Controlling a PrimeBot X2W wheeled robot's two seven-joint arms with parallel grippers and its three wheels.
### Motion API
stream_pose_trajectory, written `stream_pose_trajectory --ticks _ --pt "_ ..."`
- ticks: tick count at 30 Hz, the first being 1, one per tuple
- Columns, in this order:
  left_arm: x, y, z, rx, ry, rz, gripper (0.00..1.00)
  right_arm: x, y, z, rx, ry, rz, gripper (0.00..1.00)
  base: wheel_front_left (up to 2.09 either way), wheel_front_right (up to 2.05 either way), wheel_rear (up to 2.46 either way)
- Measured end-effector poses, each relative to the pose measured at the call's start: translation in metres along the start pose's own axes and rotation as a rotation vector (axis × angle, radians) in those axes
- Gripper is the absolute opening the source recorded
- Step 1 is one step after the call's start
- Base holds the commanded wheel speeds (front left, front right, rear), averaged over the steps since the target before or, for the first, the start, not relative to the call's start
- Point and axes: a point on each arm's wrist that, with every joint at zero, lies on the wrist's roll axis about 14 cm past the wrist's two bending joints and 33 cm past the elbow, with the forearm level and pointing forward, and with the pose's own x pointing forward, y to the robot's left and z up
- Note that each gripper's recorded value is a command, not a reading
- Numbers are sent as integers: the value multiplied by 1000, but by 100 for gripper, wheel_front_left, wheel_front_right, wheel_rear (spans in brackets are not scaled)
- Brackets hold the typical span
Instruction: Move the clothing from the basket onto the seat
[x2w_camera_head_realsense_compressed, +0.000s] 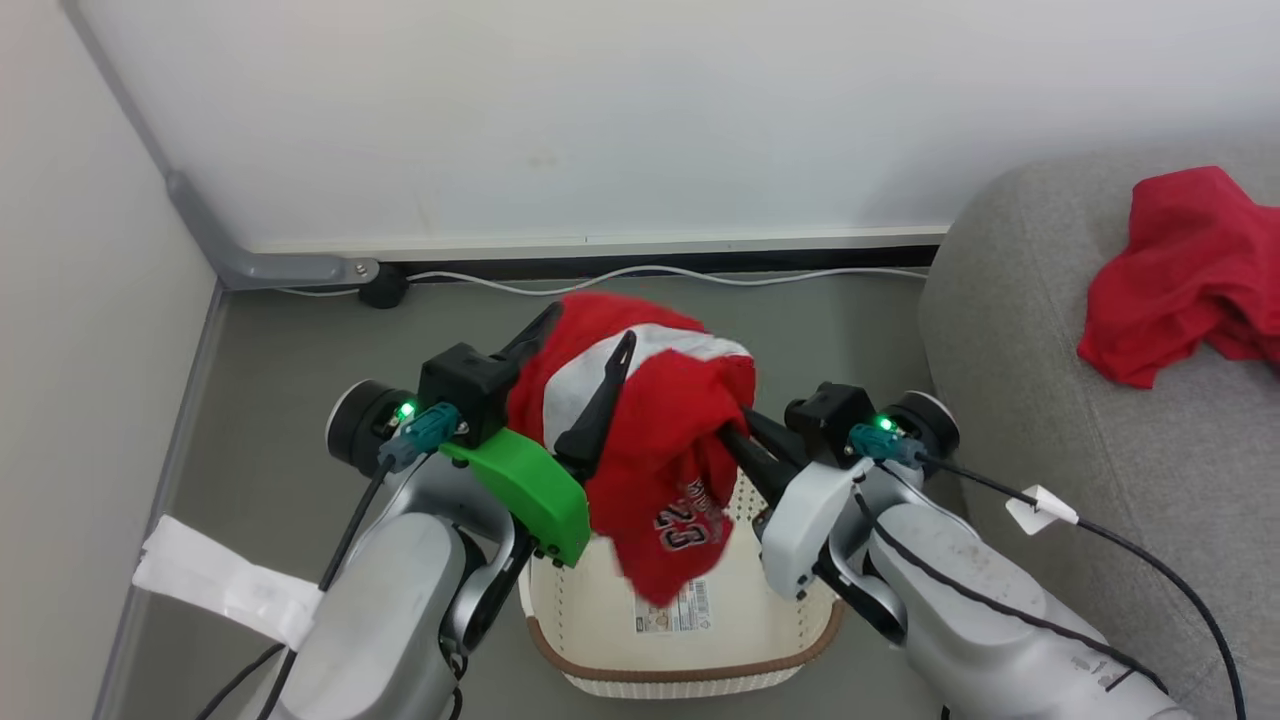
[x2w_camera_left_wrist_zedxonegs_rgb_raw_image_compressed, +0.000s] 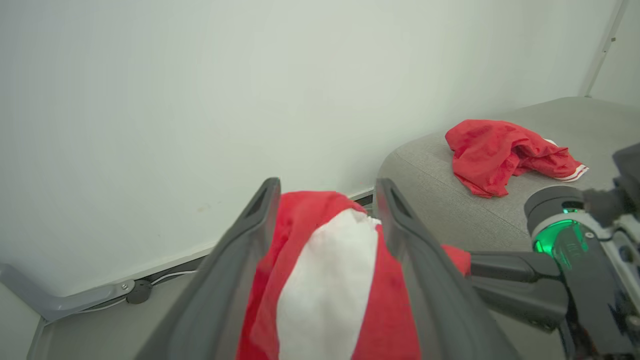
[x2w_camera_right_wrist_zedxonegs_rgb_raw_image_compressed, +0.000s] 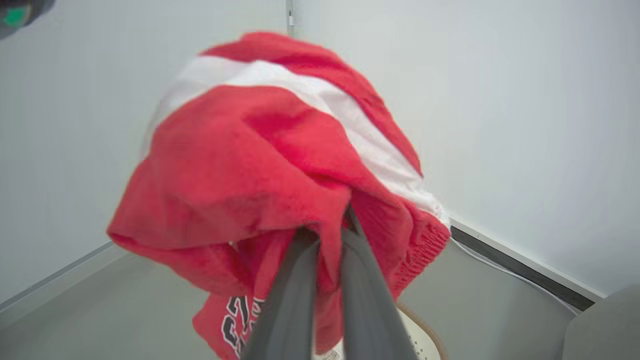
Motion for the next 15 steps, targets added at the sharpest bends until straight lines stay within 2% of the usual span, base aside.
stream_pose_trajectory --ticks 8,12,15 --pt "2 -9 -12 -27 10 -30 100 -13 -54 27 11 -81 -173 0 0 0 0" --pt "3 -19 -20 -48 18 -61 100 -33 -100 48 87 -167 -331 0 0 0 0" --pt "5 -31 -26 -61 20 -96 100 -52 -124 54 66 -189 -404 0 0 0 0"
